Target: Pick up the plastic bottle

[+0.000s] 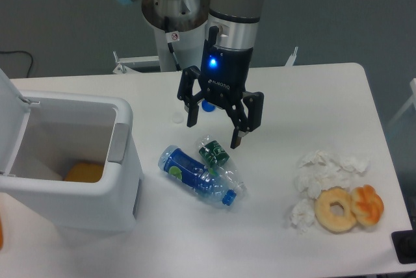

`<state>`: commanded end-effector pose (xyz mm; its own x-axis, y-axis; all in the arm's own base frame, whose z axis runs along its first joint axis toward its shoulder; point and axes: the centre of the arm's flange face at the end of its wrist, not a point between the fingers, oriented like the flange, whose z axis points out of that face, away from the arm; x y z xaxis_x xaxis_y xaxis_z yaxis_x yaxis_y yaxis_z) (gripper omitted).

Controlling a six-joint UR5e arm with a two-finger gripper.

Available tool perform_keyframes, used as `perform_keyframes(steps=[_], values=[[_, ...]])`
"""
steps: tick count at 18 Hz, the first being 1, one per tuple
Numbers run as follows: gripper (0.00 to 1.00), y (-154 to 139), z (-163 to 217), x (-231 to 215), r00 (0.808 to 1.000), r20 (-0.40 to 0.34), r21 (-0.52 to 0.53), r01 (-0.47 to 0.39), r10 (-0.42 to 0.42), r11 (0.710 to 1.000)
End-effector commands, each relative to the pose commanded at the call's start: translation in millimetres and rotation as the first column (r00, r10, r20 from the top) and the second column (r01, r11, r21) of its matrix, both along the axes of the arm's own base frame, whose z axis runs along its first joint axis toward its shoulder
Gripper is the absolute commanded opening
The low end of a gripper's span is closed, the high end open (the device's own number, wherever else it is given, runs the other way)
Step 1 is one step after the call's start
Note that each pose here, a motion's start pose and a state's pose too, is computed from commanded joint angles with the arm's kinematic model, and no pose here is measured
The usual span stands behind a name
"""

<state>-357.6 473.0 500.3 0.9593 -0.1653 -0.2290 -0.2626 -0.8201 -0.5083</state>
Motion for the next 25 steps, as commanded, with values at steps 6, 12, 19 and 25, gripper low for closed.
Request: perform_keyframes(steps=[6,12,19,25], values=[[1.0,0.2,0.7,0.0,1.0,-0.004,-0.003,-0.006,0.006,1.0],[1.0,0.1,-7.7,0.1,1.0,0.009,-0.011,-0.009,0.01,1.0],[1.0,-20.7,-56.5,30.2,0.992,0.113,-0.067,-0.046,0.054,0.997],[1.0,-21.1,-70.8,33.4,0.99,0.134,-0.086,-0.038,0.049,0.996]])
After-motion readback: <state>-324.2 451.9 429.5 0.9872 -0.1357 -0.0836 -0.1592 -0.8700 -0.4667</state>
